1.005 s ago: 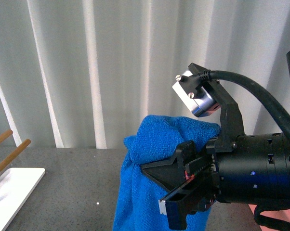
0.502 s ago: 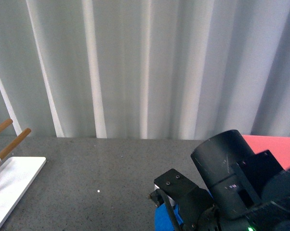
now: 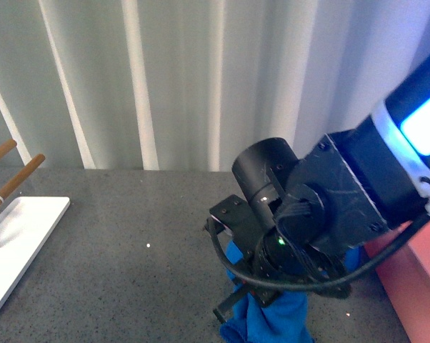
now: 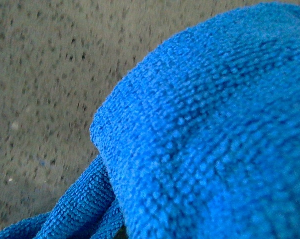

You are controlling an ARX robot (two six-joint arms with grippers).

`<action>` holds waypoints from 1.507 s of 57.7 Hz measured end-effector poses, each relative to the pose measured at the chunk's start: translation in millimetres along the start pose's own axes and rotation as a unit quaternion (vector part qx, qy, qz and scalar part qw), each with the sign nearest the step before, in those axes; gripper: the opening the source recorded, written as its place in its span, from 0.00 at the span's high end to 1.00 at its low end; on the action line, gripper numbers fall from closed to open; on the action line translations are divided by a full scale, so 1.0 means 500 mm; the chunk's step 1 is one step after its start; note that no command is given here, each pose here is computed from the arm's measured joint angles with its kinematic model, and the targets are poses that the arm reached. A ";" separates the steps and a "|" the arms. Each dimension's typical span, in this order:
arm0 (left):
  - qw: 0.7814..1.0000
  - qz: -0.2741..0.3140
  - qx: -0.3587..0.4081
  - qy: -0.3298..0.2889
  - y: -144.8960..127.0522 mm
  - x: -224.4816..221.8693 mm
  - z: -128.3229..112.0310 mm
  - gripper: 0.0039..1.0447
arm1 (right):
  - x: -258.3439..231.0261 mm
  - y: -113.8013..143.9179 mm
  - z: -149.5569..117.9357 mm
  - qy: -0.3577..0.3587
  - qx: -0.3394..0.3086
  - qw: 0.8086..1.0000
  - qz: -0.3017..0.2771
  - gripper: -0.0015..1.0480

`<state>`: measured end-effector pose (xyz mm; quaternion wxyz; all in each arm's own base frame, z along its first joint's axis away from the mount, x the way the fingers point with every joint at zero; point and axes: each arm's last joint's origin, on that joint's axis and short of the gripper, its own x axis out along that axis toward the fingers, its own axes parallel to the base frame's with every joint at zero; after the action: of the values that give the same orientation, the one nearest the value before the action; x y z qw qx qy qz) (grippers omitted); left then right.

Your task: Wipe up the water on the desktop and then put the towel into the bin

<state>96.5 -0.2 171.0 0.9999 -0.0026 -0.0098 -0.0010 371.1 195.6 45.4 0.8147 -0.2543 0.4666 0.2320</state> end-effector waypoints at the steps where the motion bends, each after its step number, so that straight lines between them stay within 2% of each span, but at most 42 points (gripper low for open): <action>1: 1.000 0.000 0.000 0.000 0.000 0.000 0.000 0.06 | 0.002 0.000 0.003 0.001 -0.001 1.000 -0.001 0.95; 23: 1.000 0.000 0.000 0.000 0.000 0.000 0.000 0.06 | 0.070 0.024 0.152 -0.032 -0.020 0.999 0.025 0.95; 37: 1.000 0.000 0.000 0.000 0.000 0.000 0.000 0.06 | 0.086 0.048 0.204 -0.059 -0.037 0.995 0.065 0.95; 43: 1.000 0.000 0.000 0.000 0.000 0.000 0.000 0.06 | 0.085 0.062 0.215 -0.080 -0.044 0.990 0.106 0.95; 60: 1.000 0.000 0.000 0.000 0.000 0.000 0.000 0.06 | 0.064 0.099 0.188 -0.120 -0.040 0.970 0.208 0.95; 66: 1.000 0.000 0.000 0.000 0.000 0.000 0.000 0.06 | 0.022 0.109 0.164 -0.136 -0.027 0.955 0.261 0.95; 74: 1.000 0.000 0.000 0.000 0.000 0.000 0.000 0.06 | -0.053 0.107 0.149 -0.169 -0.016 0.950 0.262 0.95; 87: 1.000 0.000 0.000 0.000 0.000 0.000 0.000 0.06 | -0.145 0.049 0.106 -0.192 0.007 0.954 0.230 0.95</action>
<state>96.5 -0.2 171.0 0.9999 -0.0026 -0.0098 -0.0010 356.7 237.4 127.3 0.8153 -0.0853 0.3484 0.4546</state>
